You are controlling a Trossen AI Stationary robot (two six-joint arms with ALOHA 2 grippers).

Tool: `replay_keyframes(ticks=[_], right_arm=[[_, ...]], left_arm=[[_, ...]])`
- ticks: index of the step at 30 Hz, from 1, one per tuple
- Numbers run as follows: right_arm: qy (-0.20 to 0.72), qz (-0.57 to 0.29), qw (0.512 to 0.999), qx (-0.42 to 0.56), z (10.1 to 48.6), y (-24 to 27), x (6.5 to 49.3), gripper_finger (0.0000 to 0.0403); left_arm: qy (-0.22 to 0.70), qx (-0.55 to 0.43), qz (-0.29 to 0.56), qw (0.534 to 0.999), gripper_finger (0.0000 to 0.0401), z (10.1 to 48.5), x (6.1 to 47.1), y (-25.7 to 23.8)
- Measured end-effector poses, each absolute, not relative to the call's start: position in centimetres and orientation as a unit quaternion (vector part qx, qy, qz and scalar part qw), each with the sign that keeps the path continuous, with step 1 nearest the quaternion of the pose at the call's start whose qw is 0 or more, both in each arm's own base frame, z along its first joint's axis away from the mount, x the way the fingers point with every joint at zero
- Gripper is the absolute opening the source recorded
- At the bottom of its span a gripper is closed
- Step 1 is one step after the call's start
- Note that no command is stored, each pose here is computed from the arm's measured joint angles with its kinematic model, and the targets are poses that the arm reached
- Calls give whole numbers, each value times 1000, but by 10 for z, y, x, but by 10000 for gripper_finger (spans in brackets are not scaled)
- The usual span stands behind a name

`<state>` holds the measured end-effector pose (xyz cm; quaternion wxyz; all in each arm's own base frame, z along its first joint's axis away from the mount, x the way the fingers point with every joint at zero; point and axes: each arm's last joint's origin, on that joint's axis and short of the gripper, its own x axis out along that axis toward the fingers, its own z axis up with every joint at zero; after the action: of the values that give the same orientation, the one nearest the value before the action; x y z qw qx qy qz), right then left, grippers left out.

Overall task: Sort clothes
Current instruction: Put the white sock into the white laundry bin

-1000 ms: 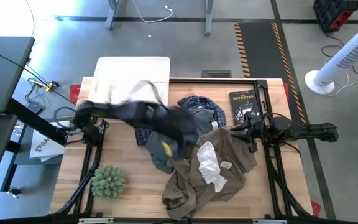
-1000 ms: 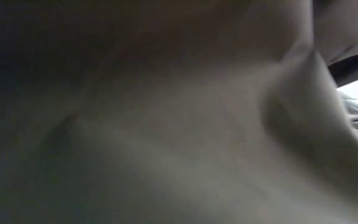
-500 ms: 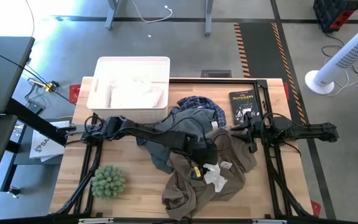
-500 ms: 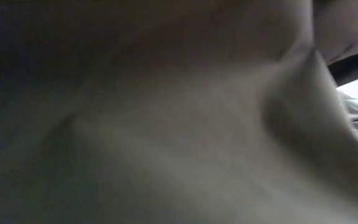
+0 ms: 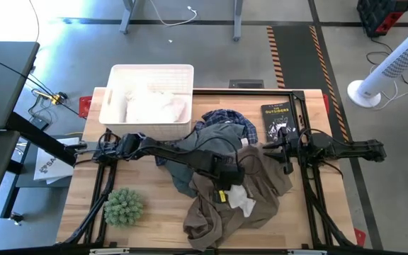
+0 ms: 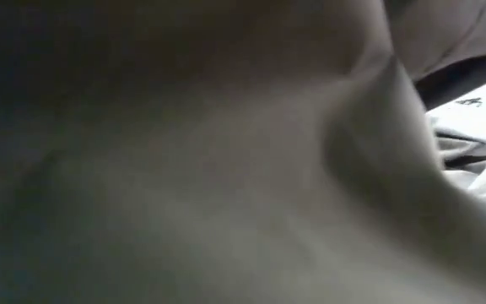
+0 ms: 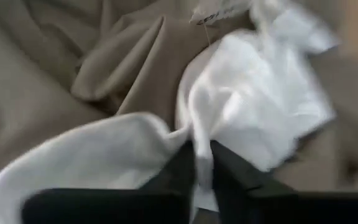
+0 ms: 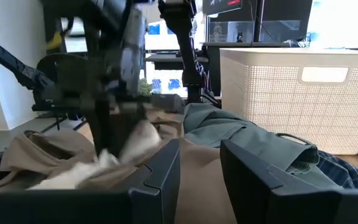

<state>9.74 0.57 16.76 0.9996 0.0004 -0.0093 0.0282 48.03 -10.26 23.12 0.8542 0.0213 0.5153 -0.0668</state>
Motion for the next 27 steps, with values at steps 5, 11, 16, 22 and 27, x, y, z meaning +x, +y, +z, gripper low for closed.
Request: replay_keyframes(ticks=[5, 11, 16, 22, 27], right_arm=[[-9, 28, 1000, 0, 168, 6, 97, 112], [-9, 28, 1000, 0, 168, 6, 97, 112], [-10, 28, 1000, 0, 168, 6, 97, 112], [-10, 28, 1000, 0, 168, 6, 97, 112], [-9, 28, 1000, 0, 168, 6, 97, 112]], left_arm=[[473, -52, -18, 880, 13, 279, 465, -98], [345, -75, 77, 933, 5, 377, 419, -78], [226, -62, 181, 955, 5, 449, 363, -57], [179, 11, 302, 936, 5, 501, 288, -25], [246, 38, 383, 889, 5, 505, 238, 11]])
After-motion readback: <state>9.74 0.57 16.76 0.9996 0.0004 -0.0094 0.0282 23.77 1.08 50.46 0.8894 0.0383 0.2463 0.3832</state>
